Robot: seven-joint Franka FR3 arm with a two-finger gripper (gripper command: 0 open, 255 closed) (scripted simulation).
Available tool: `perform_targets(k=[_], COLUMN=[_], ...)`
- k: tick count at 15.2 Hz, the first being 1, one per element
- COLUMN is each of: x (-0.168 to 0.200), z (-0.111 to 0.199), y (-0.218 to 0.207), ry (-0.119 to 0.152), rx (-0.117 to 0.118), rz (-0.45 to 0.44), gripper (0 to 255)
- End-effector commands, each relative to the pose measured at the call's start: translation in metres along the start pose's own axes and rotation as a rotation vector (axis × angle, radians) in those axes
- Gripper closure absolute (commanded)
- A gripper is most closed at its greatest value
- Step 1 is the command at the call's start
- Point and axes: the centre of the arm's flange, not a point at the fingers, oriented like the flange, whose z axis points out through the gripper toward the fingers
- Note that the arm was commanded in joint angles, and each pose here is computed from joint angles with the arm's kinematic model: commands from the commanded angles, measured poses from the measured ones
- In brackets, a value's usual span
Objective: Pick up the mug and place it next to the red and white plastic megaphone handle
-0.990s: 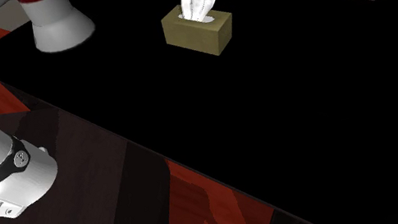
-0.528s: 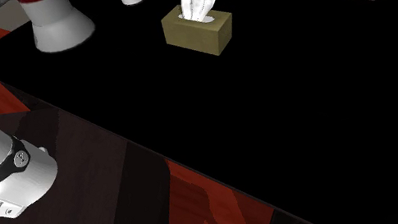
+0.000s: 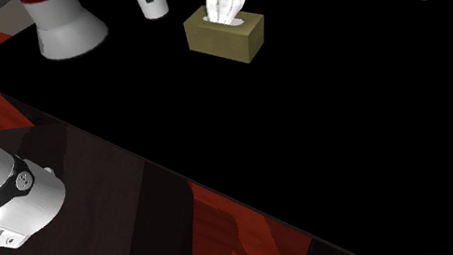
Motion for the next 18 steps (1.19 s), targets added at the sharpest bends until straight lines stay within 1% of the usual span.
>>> perform_targets(k=[1,8,9,14,18], x=[-0.001,-0.001,-0.001,-0.001,-0.001], z=[0.012,0.012,0.012,0.012,-0.038], y=[-0.001,-0.001,-0.001,-0.001,-0.001], ry=[0.001,0.001,0.001,0.001,0.001], rx=[0.001,0.001,0.001,0.001,0.001], rz=[0.000,0.000,0.000,0.000,0.000], gripper=[255,255,0,0,0])
